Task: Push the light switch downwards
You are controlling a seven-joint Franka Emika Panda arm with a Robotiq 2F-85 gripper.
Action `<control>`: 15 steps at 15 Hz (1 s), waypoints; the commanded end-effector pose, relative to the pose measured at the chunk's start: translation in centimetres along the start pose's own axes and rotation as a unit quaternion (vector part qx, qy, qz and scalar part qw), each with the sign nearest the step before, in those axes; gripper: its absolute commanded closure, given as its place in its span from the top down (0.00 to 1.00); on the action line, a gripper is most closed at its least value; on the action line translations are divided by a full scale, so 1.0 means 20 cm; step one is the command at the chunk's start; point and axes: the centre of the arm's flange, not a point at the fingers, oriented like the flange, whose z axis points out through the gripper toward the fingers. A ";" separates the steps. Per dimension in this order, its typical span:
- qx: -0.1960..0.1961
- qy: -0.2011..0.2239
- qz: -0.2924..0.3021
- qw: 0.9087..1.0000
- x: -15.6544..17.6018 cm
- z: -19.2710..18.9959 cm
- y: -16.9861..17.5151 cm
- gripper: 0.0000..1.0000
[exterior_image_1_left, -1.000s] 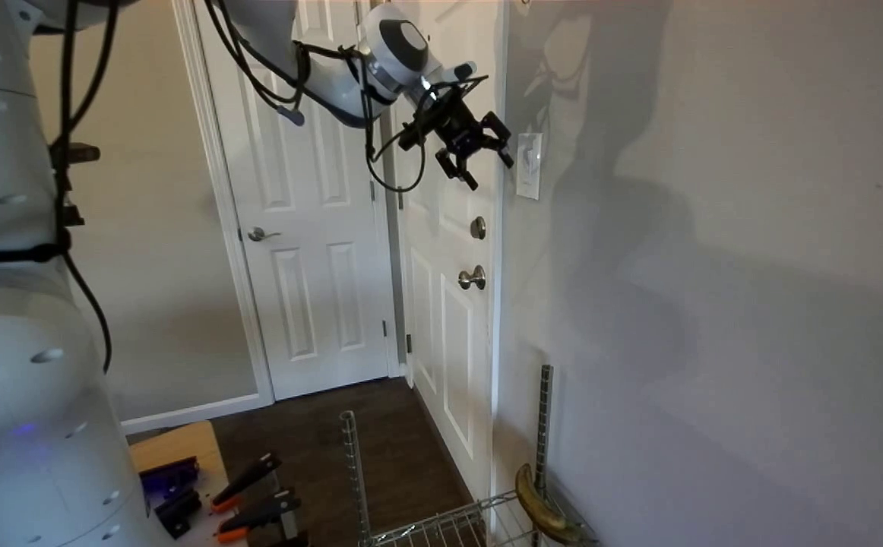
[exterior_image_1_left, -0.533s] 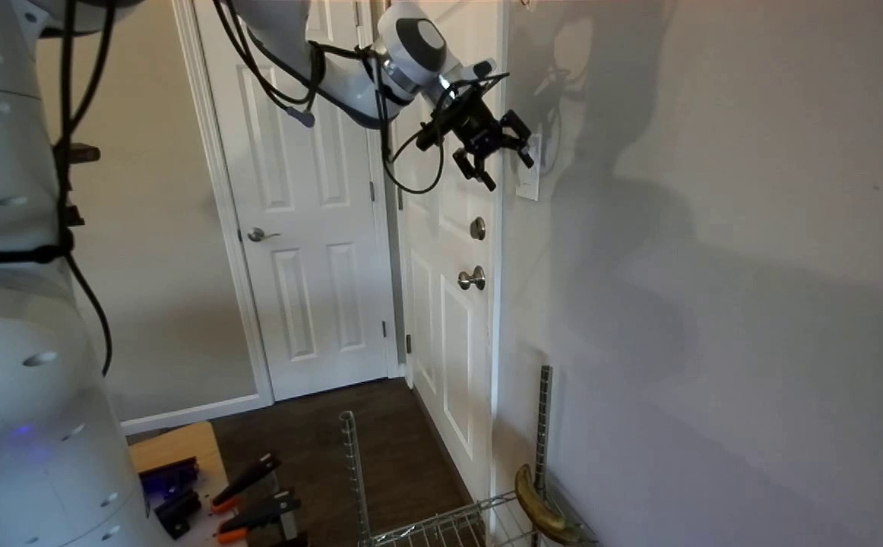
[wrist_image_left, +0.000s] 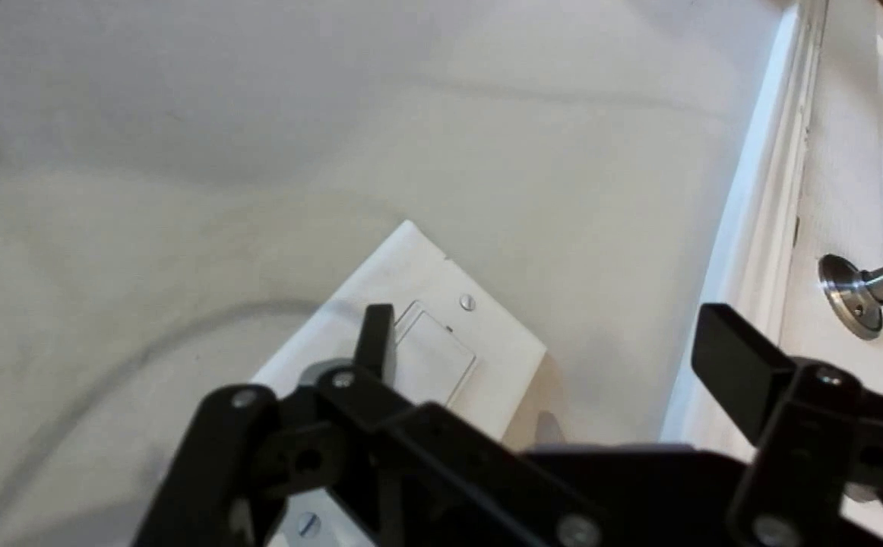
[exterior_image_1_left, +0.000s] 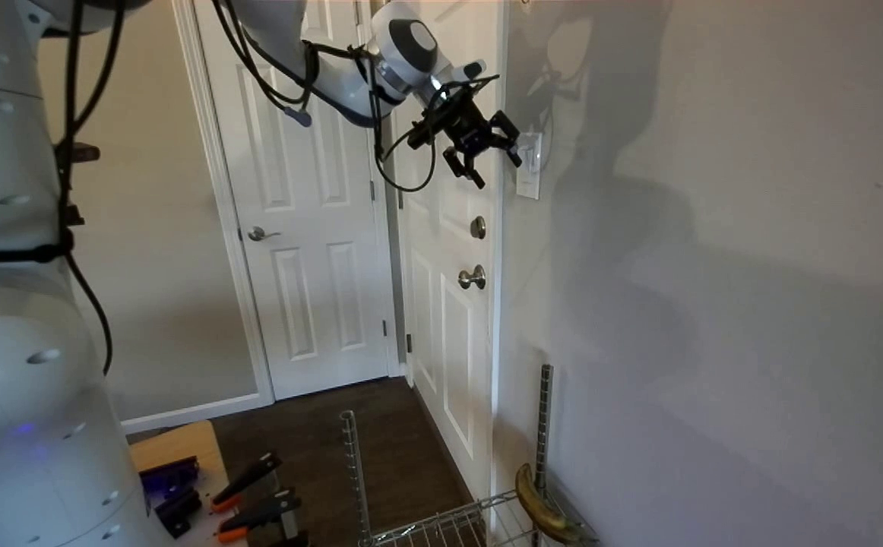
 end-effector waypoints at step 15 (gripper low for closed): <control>-0.034 0.031 -0.063 0.997 0.17 0.06 0.02 1.00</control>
